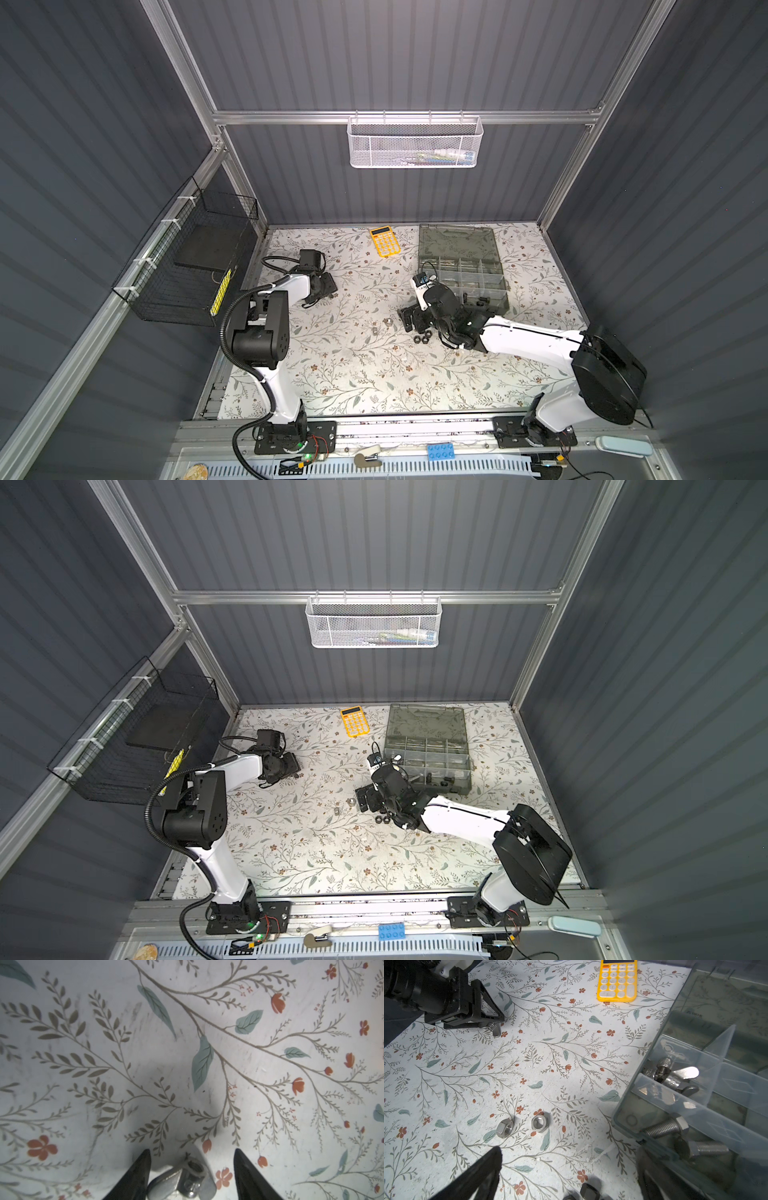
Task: Sort the screws and nuts into containers
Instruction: 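Move the open left gripper back over a wing nut on the table, then lower the left gripper onto the wing nut and close, then carry the wing nut over the box with the left gripper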
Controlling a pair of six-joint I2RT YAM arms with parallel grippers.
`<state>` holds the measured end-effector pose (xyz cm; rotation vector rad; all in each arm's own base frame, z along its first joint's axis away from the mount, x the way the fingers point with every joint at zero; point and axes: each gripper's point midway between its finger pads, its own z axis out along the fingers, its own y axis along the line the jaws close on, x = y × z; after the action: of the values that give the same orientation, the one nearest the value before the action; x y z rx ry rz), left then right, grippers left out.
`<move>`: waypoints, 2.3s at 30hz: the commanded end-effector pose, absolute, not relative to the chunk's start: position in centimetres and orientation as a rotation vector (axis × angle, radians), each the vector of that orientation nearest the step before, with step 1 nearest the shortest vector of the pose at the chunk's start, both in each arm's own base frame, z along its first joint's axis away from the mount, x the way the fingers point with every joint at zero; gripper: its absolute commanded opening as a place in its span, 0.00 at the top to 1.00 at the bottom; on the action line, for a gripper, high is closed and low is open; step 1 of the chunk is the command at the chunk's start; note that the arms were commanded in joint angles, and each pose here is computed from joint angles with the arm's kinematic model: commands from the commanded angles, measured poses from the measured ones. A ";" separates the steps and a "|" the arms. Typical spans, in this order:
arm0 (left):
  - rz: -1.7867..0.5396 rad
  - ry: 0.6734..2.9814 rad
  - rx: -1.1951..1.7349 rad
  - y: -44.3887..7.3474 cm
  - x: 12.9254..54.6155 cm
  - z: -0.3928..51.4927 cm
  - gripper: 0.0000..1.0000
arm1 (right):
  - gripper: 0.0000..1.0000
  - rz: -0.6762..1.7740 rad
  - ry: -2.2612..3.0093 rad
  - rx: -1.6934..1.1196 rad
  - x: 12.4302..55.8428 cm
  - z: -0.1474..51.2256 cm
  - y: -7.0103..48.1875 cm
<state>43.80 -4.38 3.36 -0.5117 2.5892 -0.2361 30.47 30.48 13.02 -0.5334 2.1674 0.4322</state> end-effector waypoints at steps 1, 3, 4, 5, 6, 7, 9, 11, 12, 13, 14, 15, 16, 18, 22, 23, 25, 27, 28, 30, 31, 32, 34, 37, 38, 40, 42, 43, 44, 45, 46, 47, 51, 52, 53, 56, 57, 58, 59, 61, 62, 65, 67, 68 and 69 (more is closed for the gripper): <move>-0.241 2.637 -0.483 -5.2 43.2 3.0 0.37 | 0.01 0.422 2.157 -0.536 30.8 13.5 30.8; -0.219 2.629 -0.474 -4.9 43.0 3.5 0.37 | 0.01 0.417 2.157 -0.535 30.8 13.5 30.8; -0.218 2.631 -0.467 -4.9 43.0 3.6 0.38 | 0.01 0.417 2.157 -0.534 30.8 13.5 30.8; -0.218 2.639 -0.458 -4.9 43.0 3.6 0.39 | 0.01 0.421 2.157 -0.533 30.8 13.6 30.9; -0.217 2.648 -0.448 -5.0 42.9 3.5 0.40 | 0.01 0.425 2.159 -0.534 30.8 13.5 30.9; -0.217 2.653 -0.442 -5.1 42.9 3.4 0.42 | 0.01 0.426 2.159 -0.533 30.8 13.5 30.9; -0.227 2.661 -0.433 -5.5 42.7 3.2 0.45 | 0.01 0.425 2.162 -0.535 30.8 13.4 31.0; -0.237 2.669 -0.425 -5.9 42.4 2.9 0.48 | 0.01 0.421 2.158 -0.532 30.9 13.5 30.9; -0.243 2.676 -0.415 -6.3 42.2 2.8 0.50 | 0.01 0.417 2.159 -0.532 30.9 13.5 30.8; -0.244 2.679 -0.405 -6.7 42.1 2.8 0.50 | 0.01 0.417 2.159 -0.533 30.9 13.5 30.8; -0.243 2.684 -0.392 -7.1 41.8 2.8 0.50 | 0.01 0.417 2.160 -0.533 30.9 13.4 30.8; -0.243 2.688 -0.380 -7.5 41.6 2.7 0.51 | 0.01 0.419 2.159 -0.532 30.9 13.5 30.9; -0.242 2.692 -0.371 -7.8 41.5 2.7 0.51 | 0.01 0.420 2.159 -0.533 30.9 13.5 30.9; -0.242 2.701 -0.345 -8.6 41.2 2.7 0.51 | 0.01 0.424 2.159 -0.532 30.8 13.5 30.9; -0.216 2.708 -0.312 -9.3 40.9 3.0 0.52 | 0.01 0.420 2.159 -0.532 30.8 13.5 30.8; -0.209 2.707 -0.311 -9.2 41.0 3.1 0.52 | 0.01 0.418 2.158 -0.530 30.8 13.5 30.8; -0.168 2.707 -0.303 -8.8 41.3 3.5 0.52 | 0.01 0.417 2.156 -0.529 30.9 13.6 30.7; -0.112 2.699 -0.292 -8.2 41.6 4.2 0.52 | 0.01 0.415 2.155 -0.529 30.8 13.6 30.7; -0.091 2.698 -0.287 -8.0 41.7 4.3 0.52 | 0.01 0.414 2.154 -0.528 30.8 13.7 30.7; -0.063 2.695 -0.280 -7.7 42.0 4.6 0.52 | 0.01 0.415 2.151 -0.528 30.8 13.8 30.6; -0.055 2.698 -0.277 -7.6 42.1 4.6 0.52 | 0.01 0.415 2.150 -0.527 30.9 13.8 30.6; -0.048 2.702 -0.273 -7.6 42.3 4.5 0.52 | 0.01 0.416 2.150 -0.529 30.8 13.8 30.7; -0.041 2.709 -0.274 -7.6 42.5 4.1 0.52 | 0.01 0.415 2.149 -0.528 30.8 13.9 30.6; -0.053 2.719 -0.276 -7.9 42.9 3.4 0.52 | 0.01 0.415 2.149 -0.527 30.8 13.9 30.5; -0.055 2.721 -0.279 -7.9 43.1 3.2 0.52 | 0.01 0.417 2.147 -0.527 30.8 13.9 30.6; -0.072 2.728 -0.284 -8.2 43.2 2.8 0.52 | 0.01 0.414 2.149 -0.528 30.8 13.8 30.5; -0.082 2.730 -0.285 -8.4 43.4 2.5 0.53 | 0.01 0.416 2.146 -0.528 30.8 13.9 30.6; -0.084 2.733 -0.285 -8.4 43.5 2.4 0.54 | 0.01 0.416 2.147 -0.528 30.8 13.9 30.6; -0.087 2.733 -0.285 -8.5 43.5 2.3 0.55 | 0.01 0.416 2.146 -0.528 30.8 13.9 30.6; -0.087 2.734 -0.285 -8.5 43.6 2.2 0.57 | 0.01 0.414 2.147 -0.528 30.8 13.9 30.6; -0.085 2.734 -0.286 -8.4 43.5 2.1 0.58 | 0.01 0.414 2.148 -0.528 30.8 13.9 30.6; -0.079 2.737 -0.285 -8.4 43.5 2.0 0.60 | 0.01 0.415 2.147 -0.529 30.8 13.9 30.6; -0.087 2.743 -0.280 -8.5 43.4 1.7 0.68 | 0.01 0.414 2.148 -0.528 30.8 13.9 30.6; -0.095 2.743 -0.278 -8.6 43.3 1.7 0.69 | 0.01 0.414 2.149 -0.527 30.9 13.8 30.6; -0.103 2.742 -0.279 -8.8 43.2 1.7 0.70 | 0.01 0.414 2.150 -0.526 30.9 13.8 30.6; -0.110 2.744 -0.265 -9.1 42.9 1.9 0.74 | 0.01 0.416 2.150 -0.524 30.9 13.8 30.6; -0.114 2.744 -0.262 -9.2 42.8 2.0 0.75 | 0.01 0.416 2.150 -0.523 30.9 13.8 30.6; -0.128 2.738 -0.253 -9.6 42.8 2.3 0.76 | 0.01 0.418 2.150 -0.520 30.9 13.9 30.6; -0.142 2.733 -0.238 -10.0 42.7 2.7 0.78 | 0.01 0.420 2.152 -0.514 30.9 13.9 30.6; -0.172 2.715 -0.206 -11.1 42.8 3.7 0.79 | 0.01 0.430 2.154 -0.501 31.0 13.9 30.4; -0.188 2.703 -0.185 -11.8 42.8 4.4 0.79 | 0.01 0.436 2.155 -0.494 31.0 13.9 30.3; -0.218 2.673 -0.148 -13.3 43.0 6.3 0.79 | 0.01 0.452 2.157 -0.459 31.3 14.1 29.7; -0.247 2.652 -0.129 -14.4 43.2 7.4 0.79 | 0.01 0.458 2.157 -0.428 31.6 14.3 29.1; -0.258 2.644 -0.116 -15.1 43.2 7.9 0.79 | 0.01 0.464 2.157 -0.409 31.7 14.4 28.7; -0.264 2.635 -0.105 -15.6 43.2 8.4 0.79 | 0.01 0.468 2.155 -0.391 31.8 14.5 28.3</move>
<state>42.63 -13.93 4.75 -0.1355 2.6985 -0.1969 31.55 29.18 13.54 -0.4530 2.1714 0.4371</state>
